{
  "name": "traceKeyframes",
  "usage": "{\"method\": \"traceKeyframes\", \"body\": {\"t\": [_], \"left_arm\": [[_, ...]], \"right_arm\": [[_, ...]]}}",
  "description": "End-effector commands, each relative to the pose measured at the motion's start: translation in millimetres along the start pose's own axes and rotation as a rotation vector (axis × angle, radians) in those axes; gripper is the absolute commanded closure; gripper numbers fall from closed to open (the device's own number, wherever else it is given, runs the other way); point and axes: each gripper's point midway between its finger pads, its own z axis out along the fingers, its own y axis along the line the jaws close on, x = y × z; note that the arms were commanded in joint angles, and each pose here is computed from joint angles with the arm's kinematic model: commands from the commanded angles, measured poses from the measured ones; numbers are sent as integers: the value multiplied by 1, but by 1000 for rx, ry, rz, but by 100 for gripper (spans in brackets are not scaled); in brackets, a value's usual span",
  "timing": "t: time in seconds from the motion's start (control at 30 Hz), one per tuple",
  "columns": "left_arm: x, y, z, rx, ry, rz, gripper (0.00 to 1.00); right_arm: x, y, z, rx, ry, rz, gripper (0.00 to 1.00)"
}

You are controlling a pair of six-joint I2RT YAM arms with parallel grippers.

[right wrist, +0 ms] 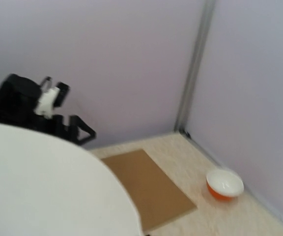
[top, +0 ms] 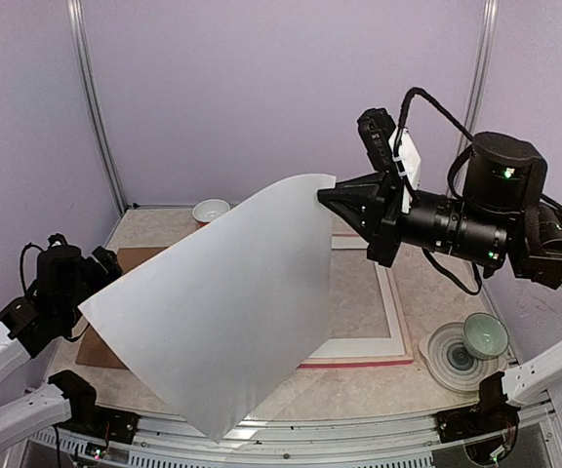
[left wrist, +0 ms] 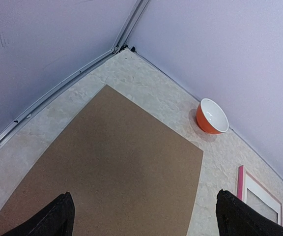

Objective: Put the photo into the frame
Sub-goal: Turn over the photo.

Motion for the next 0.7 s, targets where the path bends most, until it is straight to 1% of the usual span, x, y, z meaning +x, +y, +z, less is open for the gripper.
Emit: {"method": "traceKeyframes", "body": {"t": [0.0, 0.17, 0.23, 0.37, 0.5, 0.67], "left_arm": [[1, -1, 3, 10, -3, 7, 1], [2, -2, 5, 13, 2, 8, 1], [3, -2, 5, 13, 4, 9, 1], [4, -1, 5, 12, 8, 9, 1], [5, 0, 5, 13, 7, 8, 1], [5, -1, 5, 18, 9, 2, 1]], "right_arm": [[24, -22, 3, 134, 144, 82, 100], [48, -49, 7, 278, 257, 73, 100], [67, -65, 9, 338, 312, 65, 100], [119, -103, 11, 422, 429, 81, 100], [157, -145, 6, 518, 482, 74, 100], [189, -178, 10, 578, 522, 36, 100]]}}
